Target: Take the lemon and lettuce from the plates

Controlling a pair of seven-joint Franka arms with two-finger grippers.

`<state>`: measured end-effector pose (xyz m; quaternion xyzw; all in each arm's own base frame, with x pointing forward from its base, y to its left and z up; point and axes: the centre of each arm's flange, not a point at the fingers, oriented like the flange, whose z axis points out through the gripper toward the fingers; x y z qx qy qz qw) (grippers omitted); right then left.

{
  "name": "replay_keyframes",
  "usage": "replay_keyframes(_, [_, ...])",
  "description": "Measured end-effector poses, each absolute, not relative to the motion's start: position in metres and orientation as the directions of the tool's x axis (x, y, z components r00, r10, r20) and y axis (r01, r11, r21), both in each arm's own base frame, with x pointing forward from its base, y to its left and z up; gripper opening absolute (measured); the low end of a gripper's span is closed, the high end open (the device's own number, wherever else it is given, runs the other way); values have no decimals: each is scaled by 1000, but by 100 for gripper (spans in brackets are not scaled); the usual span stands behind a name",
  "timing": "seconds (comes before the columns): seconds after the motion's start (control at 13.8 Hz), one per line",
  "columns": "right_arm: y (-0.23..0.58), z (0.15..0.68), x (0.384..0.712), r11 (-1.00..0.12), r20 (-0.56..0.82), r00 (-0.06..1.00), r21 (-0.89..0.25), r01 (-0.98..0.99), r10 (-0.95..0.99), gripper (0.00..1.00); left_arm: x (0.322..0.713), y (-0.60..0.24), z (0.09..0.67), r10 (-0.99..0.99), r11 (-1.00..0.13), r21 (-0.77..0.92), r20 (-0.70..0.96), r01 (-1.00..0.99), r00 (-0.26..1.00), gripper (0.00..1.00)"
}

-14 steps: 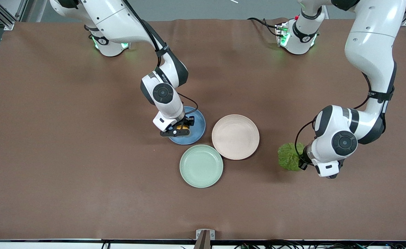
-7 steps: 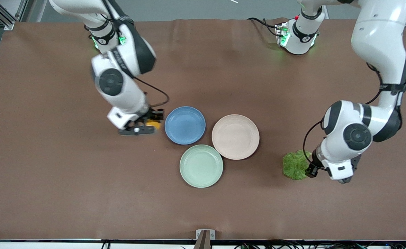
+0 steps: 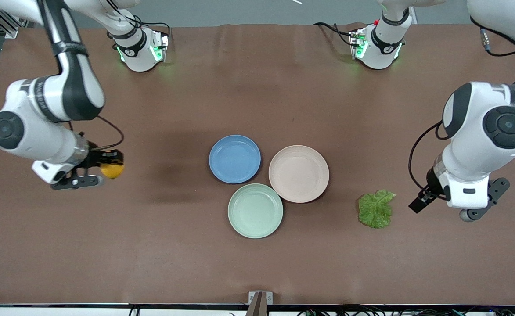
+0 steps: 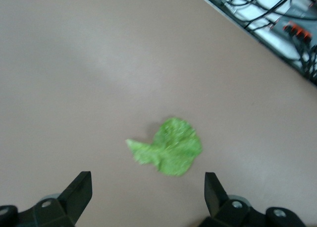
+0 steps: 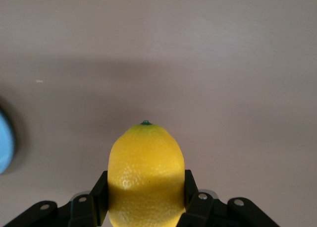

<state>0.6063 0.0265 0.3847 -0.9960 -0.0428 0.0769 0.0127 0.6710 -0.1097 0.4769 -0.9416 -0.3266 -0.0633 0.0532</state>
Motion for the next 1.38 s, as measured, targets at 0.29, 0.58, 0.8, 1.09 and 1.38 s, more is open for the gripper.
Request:
replay_keyframes(0.29, [-32, 314, 595, -998, -110, 992, -15, 57, 58, 60, 651, -104, 523, 523, -837, -135, 87, 530, 848, 100])
replay_keyframes(0.58, [-30, 228, 568, -998, -78, 995, -8, 62, 62, 60, 613, -97, 595, 377, -915, -127, 67, 382, 924, 100])
replay_keyframes(0.8, [-33, 200, 563, -998, -96, 994, -8, 57, 57, 60, 583, -90, 634, 290, -944, -150, 56, 295, 955, 100])
replay_keyframes(1.09, [-37, 199, 563, -999, -96, 994, -8, 50, 50, 67, 563, -62, 647, 187, -975, -120, 16, 188, 982, 100])
replay_keyframes(1.38, [-38, 225, 569, -999, -137, 989, -15, 47, 49, 100, 551, -40, 644, 115, -990, -85, -14, 113, 993, 100])
